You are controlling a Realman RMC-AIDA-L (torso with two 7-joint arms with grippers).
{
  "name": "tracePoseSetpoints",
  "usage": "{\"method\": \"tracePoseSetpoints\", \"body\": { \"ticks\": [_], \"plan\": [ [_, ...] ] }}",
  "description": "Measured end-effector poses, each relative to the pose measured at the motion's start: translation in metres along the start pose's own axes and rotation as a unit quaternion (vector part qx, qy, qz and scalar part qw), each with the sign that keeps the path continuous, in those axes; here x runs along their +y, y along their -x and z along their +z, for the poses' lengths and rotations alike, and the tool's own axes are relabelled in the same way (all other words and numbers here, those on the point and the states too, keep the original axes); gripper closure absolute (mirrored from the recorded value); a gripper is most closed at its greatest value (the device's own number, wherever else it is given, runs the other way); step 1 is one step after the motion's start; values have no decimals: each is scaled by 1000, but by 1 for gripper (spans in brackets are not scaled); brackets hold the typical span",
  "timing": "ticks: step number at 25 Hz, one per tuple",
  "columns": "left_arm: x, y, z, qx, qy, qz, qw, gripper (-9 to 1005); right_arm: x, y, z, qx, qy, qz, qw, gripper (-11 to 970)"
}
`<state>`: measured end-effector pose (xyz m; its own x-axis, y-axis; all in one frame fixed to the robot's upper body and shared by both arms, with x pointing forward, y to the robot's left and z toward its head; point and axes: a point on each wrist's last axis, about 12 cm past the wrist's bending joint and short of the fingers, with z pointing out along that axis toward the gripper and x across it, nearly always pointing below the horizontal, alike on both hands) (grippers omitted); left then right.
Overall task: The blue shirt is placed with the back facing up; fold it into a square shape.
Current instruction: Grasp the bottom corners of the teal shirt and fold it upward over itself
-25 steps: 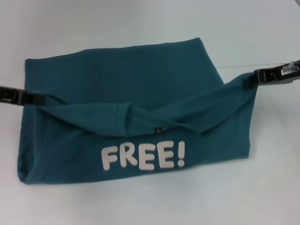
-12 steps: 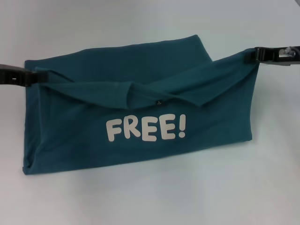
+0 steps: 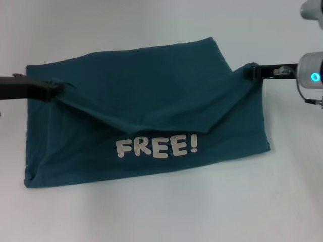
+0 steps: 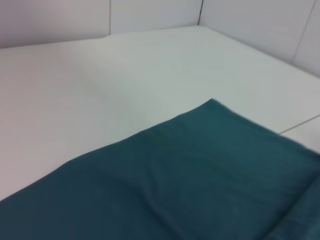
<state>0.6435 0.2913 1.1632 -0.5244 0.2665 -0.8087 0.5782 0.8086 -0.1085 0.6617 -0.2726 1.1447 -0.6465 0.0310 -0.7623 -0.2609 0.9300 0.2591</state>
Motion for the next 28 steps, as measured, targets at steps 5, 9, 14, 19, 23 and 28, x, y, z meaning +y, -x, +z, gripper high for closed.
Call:
{"method": "tracePoseSetpoints", "body": {
  "ticks": [5, 9, 14, 19, 23, 28],
  "plan": [
    [2, -5, 7, 4, 7, -1, 1000, 961, 10, 2, 9, -3, 11, -16, 1000, 886],
    [2, -6, 6, 4, 6, -1, 1000, 961, 38, 7, 14, 3, 78, -78, 994, 884],
    [3, -9, 5, 6, 5, -5, 1000, 961, 56, 6, 15, 14, 129, -137, 982, 882],
    [3, -11, 4, 8, 7, -6, 1000, 962, 32, 2, 13, 18, 83, -97, 992, 879],
    [3, -9, 5, 6, 7, -4, 1000, 962, 37, 3, 10, 16, 104, -106, 989, 877],
    [3, -8, 6, 6, 7, -1, 1000, 962, 50, 6, 13, 14, 123, -117, 985, 875]
  ]
}}
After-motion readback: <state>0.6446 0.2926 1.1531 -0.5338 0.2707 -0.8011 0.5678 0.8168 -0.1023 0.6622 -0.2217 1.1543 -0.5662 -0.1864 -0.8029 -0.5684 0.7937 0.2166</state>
